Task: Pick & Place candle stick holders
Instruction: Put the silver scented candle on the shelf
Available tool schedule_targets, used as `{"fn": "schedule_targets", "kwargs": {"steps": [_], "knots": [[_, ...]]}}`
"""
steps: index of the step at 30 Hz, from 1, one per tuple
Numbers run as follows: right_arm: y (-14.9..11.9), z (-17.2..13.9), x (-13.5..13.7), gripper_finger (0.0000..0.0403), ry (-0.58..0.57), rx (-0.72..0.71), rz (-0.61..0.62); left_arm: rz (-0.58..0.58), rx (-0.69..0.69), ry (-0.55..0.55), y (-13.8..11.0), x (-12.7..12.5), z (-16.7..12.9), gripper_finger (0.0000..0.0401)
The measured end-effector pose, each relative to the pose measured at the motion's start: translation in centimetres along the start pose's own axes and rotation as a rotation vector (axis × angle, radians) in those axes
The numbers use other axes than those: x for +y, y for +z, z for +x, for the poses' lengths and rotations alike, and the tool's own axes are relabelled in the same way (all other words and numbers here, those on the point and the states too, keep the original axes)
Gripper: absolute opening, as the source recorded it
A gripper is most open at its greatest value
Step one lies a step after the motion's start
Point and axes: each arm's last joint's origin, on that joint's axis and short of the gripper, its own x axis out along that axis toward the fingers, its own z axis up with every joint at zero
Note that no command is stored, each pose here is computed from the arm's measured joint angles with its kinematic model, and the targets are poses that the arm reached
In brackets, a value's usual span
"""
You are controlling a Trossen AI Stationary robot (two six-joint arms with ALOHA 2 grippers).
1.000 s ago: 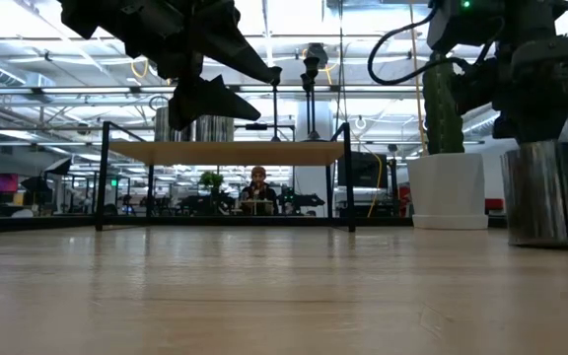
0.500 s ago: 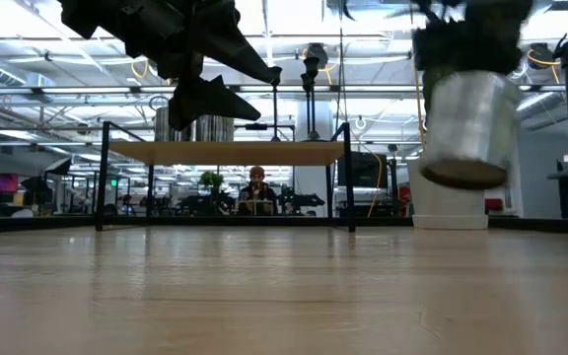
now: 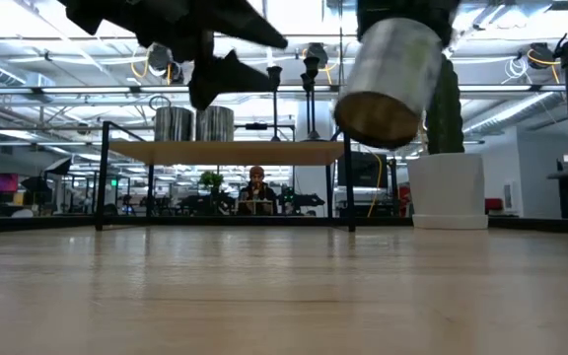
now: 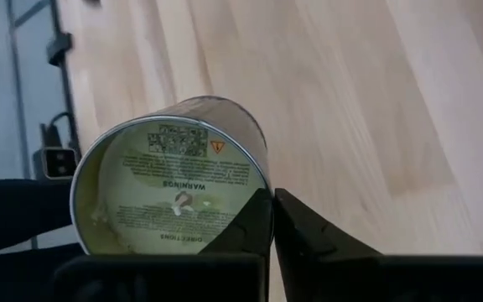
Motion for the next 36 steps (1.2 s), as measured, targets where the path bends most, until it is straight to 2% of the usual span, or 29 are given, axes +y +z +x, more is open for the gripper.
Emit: {"fn": "schedule_targets", "kwargs": {"steps": [3,8,10,14,19,26,32,36], "knots": [[1.7,0.4,0.6,0.0,0.023,-0.011,-0.036,0.04,-0.042,-0.004,0.2,-0.4,0.0,0.0286],[4.0,1.0,1.5,0.0,0.031,-0.021,-0.098,0.083,-0.056,0.0,0.1,-0.9,-0.1,0.0376],[4.8,1.3,1.7,0.0,0.053,-0.021,-0.115,0.086,-0.055,-0.003,0.0,-1.0,-0.1,0.0393],[6.1,2.1,2.0,0.0,0.079,-0.014,-0.138,0.112,-0.047,-0.02,0.0,-1.1,-0.1,0.0382],[7.3,2.9,2.4,0.0,0.113,-0.015,-0.162,0.113,-0.036,-0.018,-0.1,-1.1,-0.1,0.0398],[9.3,3.5,3.1,0.0,0.134,-0.049,-0.209,0.108,-0.04,-0.029,0.0,-0.9,-0.1,0.0398],[10.9,3.7,3.9,0.0,0.146,-0.081,-0.259,0.068,-0.041,-0.022,0.1,-0.7,-0.1,0.0399],[11.0,3.7,4.0,0.0,0.146,-0.079,-0.27,0.038,-0.032,-0.035,0.2,-0.6,-0.1,0.0398]]}}
